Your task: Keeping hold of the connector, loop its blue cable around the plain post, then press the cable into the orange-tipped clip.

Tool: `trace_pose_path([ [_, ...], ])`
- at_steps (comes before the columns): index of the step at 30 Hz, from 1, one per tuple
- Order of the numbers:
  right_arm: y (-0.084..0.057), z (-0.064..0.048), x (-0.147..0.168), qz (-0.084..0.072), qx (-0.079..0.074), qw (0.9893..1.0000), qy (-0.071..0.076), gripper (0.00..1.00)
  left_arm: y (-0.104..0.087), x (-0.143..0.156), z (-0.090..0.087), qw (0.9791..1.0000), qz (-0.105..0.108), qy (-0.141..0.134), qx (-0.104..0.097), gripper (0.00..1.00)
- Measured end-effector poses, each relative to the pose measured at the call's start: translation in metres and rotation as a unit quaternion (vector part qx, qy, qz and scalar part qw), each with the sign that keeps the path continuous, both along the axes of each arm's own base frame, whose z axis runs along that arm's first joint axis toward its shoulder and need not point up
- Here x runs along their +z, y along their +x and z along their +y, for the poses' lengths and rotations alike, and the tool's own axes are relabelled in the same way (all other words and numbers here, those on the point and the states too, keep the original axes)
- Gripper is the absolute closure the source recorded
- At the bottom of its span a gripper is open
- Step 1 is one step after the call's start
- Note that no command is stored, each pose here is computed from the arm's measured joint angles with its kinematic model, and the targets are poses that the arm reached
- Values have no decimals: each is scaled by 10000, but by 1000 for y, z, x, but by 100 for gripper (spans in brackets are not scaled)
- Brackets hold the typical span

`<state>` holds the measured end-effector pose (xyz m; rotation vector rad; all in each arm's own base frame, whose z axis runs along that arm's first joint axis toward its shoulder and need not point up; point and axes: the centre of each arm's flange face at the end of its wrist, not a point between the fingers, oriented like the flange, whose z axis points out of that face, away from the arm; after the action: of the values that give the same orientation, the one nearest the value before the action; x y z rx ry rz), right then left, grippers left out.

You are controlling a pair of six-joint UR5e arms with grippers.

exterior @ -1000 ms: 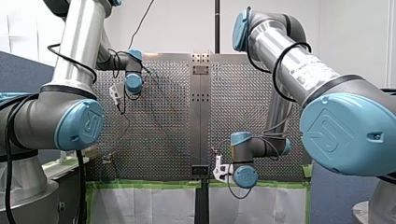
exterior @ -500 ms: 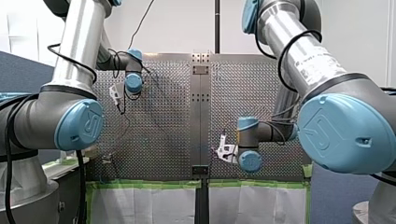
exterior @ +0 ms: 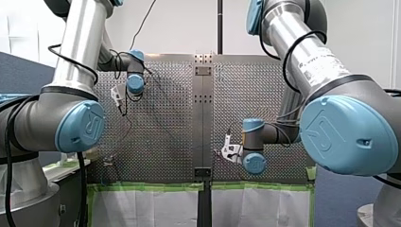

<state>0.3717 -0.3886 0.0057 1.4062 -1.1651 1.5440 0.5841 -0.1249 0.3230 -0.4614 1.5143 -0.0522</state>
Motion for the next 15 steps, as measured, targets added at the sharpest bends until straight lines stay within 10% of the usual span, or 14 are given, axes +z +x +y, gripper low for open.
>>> trace_pose_path([
  [15, -7, 9, -49, 118, -5, 9998, 162, 100, -3, -3, 6, 9997, 102, -122, 165, 2],
])
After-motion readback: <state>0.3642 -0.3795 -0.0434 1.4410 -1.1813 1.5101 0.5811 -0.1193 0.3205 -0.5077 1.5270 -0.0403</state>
